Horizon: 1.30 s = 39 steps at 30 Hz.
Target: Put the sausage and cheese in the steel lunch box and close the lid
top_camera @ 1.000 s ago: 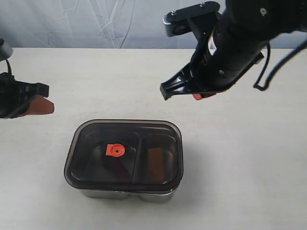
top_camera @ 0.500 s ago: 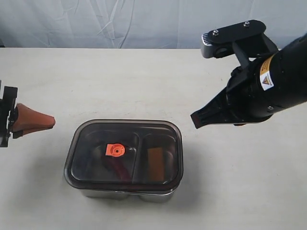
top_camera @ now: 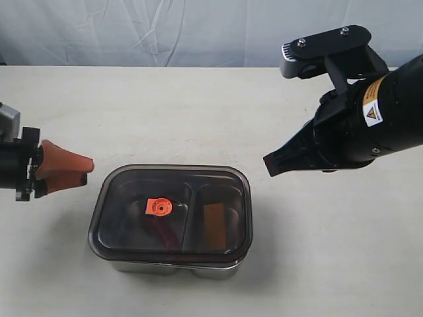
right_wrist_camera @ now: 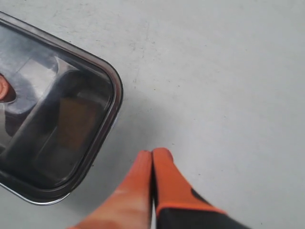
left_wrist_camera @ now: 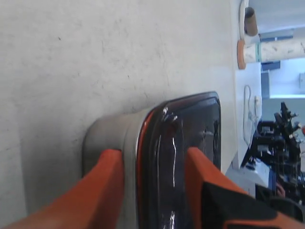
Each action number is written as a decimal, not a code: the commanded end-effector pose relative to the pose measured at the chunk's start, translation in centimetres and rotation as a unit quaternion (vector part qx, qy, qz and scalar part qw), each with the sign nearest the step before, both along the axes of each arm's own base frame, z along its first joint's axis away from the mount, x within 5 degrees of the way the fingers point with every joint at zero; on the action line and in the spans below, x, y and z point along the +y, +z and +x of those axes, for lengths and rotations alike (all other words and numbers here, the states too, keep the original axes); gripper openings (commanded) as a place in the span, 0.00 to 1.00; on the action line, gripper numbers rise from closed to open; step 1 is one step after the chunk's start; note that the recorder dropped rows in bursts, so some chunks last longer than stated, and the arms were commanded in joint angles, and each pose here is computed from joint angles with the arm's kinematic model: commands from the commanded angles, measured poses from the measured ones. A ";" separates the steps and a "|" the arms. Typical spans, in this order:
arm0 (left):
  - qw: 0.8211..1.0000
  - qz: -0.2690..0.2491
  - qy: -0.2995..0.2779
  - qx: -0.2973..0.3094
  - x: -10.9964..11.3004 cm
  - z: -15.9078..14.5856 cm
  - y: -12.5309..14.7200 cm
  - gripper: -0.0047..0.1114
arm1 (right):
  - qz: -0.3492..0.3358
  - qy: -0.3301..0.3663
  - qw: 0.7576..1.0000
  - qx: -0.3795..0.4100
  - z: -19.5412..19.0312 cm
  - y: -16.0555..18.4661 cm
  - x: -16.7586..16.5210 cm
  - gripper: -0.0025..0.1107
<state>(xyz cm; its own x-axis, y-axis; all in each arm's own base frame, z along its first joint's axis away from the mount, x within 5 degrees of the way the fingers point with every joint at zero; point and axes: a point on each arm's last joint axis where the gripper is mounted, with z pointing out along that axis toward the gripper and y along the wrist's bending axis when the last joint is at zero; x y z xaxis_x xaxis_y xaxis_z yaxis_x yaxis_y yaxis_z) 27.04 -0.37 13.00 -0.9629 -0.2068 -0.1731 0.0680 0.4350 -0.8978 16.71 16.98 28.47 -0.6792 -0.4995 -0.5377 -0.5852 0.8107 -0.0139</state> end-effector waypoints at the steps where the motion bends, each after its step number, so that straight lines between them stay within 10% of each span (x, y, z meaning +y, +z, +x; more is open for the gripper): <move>1: 0.998 -0.002 -0.063 0.008 -2.6 -0.5 -0.5 0.40 | 0.006 0.003 1.000 -0.013 0.1 0.2 -0.1 0.01; 14: 0.997 -0.003 -0.066 0.033 -2.8 -0.7 -0.5 0.37 | 0.013 0.005 1.000 -0.018 0.1 0.3 0.0 0.01; 22: 0.997 -0.003 -0.067 0.032 -2.8 -0.7 -0.6 0.04 | 0.015 0.005 1.000 -0.020 0.2 0.3 0.1 0.01; 39: 0.996 -0.009 -0.051 0.075 -2.8 -0.8 -0.5 0.04 | -0.013 0.000 1.000 0.003 0.2 -0.4 -0.1 0.01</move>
